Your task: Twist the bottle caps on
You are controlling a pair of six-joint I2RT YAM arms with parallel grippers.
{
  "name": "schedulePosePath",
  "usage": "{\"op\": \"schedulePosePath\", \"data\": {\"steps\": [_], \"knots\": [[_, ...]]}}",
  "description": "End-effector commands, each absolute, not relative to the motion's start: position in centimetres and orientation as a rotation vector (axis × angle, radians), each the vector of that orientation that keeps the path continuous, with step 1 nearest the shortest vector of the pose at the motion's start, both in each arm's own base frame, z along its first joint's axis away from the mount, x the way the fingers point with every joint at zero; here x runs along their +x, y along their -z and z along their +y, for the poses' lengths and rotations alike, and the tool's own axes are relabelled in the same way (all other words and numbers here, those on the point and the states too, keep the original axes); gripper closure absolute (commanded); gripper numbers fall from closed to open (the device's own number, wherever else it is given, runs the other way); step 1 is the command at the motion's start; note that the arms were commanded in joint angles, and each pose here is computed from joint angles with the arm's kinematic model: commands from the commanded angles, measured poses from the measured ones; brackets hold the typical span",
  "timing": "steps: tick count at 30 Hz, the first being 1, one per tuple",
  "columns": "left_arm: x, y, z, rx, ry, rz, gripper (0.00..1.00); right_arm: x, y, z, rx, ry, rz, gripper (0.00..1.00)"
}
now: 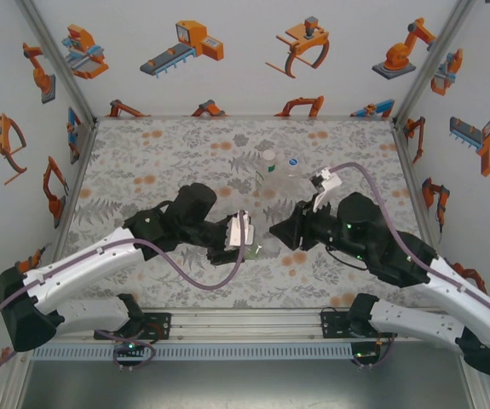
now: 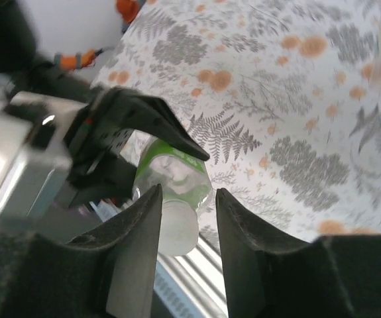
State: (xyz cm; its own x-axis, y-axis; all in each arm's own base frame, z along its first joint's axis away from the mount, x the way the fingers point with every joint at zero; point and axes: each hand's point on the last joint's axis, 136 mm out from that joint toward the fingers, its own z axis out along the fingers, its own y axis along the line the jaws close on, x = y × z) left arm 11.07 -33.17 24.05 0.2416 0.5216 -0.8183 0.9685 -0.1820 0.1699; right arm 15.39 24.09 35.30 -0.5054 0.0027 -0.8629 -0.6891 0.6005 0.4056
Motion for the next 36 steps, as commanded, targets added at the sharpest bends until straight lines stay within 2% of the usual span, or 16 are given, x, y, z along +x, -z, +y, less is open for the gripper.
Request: {"op": "schedulePosePath", "data": {"steps": [1, 4, 9, 18, 27, 36], "knots": [[8.3, -24.2, -32.6, 1.924, 0.987, 1.377, 1.0, 11.1, -36.4, 25.3, -1.081, -0.908, 1.641, 0.58], [6.9, -24.1, -32.3, 1.981, 1.087, 1.408, 1.0, 7.9, -35.8, 25.9, -1.346, -0.95, 1.478, 0.52], [5.7, -24.4, -31.9, 2.008, 1.189, 1.441, 1.0, 5.7, -34.5, 25.8, -1.531, -0.958, 1.33, 0.46], [5.4, -24.7, -32.1, 1.99, 1.247, 1.474, 1.0, 5.8, -32.5, 26.3, -1.553, -0.955, 1.319, 0.49], [5.6, -24.3, -32.3, 1.985, 1.258, 1.512, 1.0, 5.6, -32.9, 26.6, -1.546, -0.984, 1.288, 0.55], [5.7, -24.5, -32.4, 1.977, 1.254, 1.509, 1.0, 5.4, -32.4, 26.7, -1.55, -1.002, 1.31, 0.55]]}}
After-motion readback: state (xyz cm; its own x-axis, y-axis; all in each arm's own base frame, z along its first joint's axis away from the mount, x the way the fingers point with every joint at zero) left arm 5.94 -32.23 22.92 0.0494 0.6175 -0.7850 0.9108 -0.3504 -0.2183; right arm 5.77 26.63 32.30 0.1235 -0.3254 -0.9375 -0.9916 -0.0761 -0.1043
